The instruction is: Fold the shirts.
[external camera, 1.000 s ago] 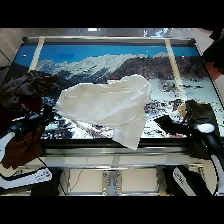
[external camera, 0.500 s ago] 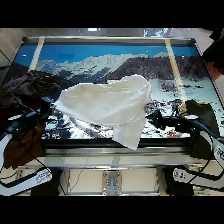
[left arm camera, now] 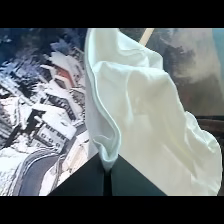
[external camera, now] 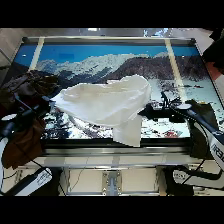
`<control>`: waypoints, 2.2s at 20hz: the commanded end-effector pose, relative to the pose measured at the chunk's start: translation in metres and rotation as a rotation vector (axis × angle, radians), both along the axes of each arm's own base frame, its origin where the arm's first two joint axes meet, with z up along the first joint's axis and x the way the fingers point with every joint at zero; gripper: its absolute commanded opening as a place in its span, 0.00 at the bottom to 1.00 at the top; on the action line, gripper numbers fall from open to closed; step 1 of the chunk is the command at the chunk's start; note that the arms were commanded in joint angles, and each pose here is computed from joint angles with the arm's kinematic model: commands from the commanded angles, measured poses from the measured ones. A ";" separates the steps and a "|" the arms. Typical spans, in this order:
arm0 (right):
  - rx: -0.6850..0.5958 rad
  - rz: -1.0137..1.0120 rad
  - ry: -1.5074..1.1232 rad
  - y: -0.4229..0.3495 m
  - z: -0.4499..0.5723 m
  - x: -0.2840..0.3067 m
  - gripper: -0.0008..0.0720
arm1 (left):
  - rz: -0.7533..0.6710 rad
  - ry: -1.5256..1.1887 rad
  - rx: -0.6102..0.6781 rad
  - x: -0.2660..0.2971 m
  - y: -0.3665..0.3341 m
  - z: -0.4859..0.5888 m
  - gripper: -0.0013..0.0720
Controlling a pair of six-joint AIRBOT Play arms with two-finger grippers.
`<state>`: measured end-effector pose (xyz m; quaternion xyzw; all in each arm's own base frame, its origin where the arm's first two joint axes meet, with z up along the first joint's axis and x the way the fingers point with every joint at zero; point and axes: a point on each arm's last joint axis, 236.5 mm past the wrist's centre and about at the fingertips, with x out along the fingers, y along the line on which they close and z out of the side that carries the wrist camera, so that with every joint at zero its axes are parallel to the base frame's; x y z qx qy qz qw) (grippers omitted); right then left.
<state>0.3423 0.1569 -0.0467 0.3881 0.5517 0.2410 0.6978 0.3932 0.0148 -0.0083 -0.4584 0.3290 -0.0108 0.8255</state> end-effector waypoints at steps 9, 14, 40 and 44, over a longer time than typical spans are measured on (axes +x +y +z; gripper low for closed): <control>-0.598 -0.047 -0.852 -0.067 0.385 -0.125 0.03 | 0.103 -0.538 0.785 -0.142 0.018 0.345 0.03; -0.803 -0.233 -1.046 -0.110 0.472 -0.148 0.03 | -0.077 -0.611 0.936 -0.140 -0.013 0.426 0.04; -0.740 0.040 -0.272 -0.143 0.065 0.221 0.03 | -0.477 0.094 0.713 0.154 -0.019 0.034 0.04; -0.780 0.105 -0.183 -0.149 0.047 0.199 0.03 | -0.601 0.280 0.844 0.115 -0.007 -0.008 0.04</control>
